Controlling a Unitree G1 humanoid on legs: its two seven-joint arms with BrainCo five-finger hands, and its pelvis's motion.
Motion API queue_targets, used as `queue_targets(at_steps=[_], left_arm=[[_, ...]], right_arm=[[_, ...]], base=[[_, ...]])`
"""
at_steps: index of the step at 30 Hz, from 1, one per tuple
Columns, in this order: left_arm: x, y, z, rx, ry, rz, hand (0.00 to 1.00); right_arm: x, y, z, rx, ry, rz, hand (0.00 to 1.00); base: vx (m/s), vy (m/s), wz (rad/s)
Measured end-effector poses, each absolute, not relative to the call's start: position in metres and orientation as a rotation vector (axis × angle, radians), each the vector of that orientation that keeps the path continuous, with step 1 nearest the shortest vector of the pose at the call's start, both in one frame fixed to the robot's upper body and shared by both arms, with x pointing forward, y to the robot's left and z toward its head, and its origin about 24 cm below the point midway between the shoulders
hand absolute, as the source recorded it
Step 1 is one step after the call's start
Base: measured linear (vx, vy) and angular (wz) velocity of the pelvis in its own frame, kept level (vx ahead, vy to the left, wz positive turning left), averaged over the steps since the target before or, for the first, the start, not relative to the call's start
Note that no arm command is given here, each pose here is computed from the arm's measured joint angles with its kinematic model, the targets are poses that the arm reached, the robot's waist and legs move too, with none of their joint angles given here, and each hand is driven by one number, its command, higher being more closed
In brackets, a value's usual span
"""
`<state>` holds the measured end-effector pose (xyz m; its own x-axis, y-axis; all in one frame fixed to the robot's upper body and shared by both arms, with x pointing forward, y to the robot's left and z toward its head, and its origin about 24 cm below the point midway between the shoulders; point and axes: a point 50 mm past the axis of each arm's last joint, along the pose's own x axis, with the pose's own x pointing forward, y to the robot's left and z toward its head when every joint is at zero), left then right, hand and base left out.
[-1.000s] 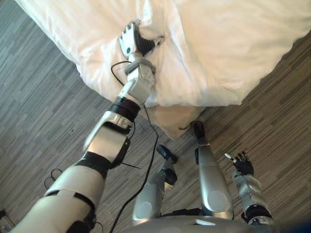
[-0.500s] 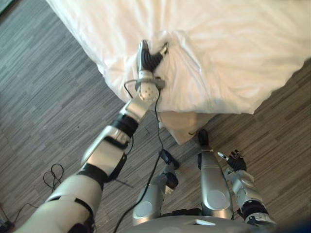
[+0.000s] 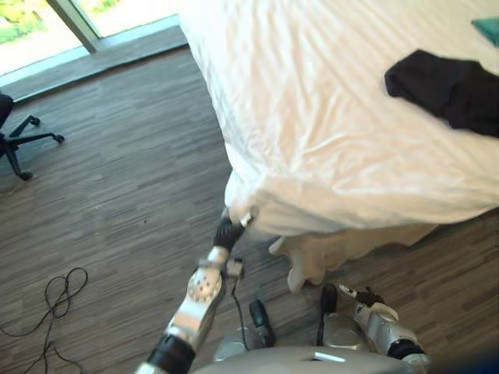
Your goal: Tidy the bed and pick cloth on bed and put in laundry
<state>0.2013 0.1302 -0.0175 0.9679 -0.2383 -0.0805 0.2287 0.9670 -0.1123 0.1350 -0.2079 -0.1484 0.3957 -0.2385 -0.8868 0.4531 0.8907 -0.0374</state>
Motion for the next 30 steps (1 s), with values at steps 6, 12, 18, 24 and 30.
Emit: queue_targets(at_steps=[6, 12, 18, 24, 30], left_arm=[[0.151, 0.148, -0.089, -0.135, 0.505, -0.172, 0.00], [0.096, 0.174, -0.136, -0.050, 0.791, -0.053, 0.00], [0.060, 0.214, -0.154, -0.120, 0.953, 0.301, 0.00], [0.033, 0.232, -0.158, -0.176, 1.057, 0.488, 0.00], [0.034, 0.234, -0.158, -0.158, 1.074, 0.475, 0.00]], right_arm=[[0.106, -0.211, -0.158, 0.281, 1.165, -0.482, 0.00], [0.083, -0.211, -0.166, 0.378, 1.219, -0.580, 0.00], [0.056, -0.220, -0.168, 0.426, 1.213, -0.842, 1.00], [0.076, -0.275, -0.139, 0.280, 0.895, -1.076, 1.00], [0.165, -0.356, -0.049, 0.076, 0.325, -1.003, 1.00]], base=[[0.00, 0.010, 0.10], [0.01, 0.000, 0.01], [0.00, 0.000, -0.10], [-0.02, -0.006, -0.02], [-0.03, 0.000, 0.04]])
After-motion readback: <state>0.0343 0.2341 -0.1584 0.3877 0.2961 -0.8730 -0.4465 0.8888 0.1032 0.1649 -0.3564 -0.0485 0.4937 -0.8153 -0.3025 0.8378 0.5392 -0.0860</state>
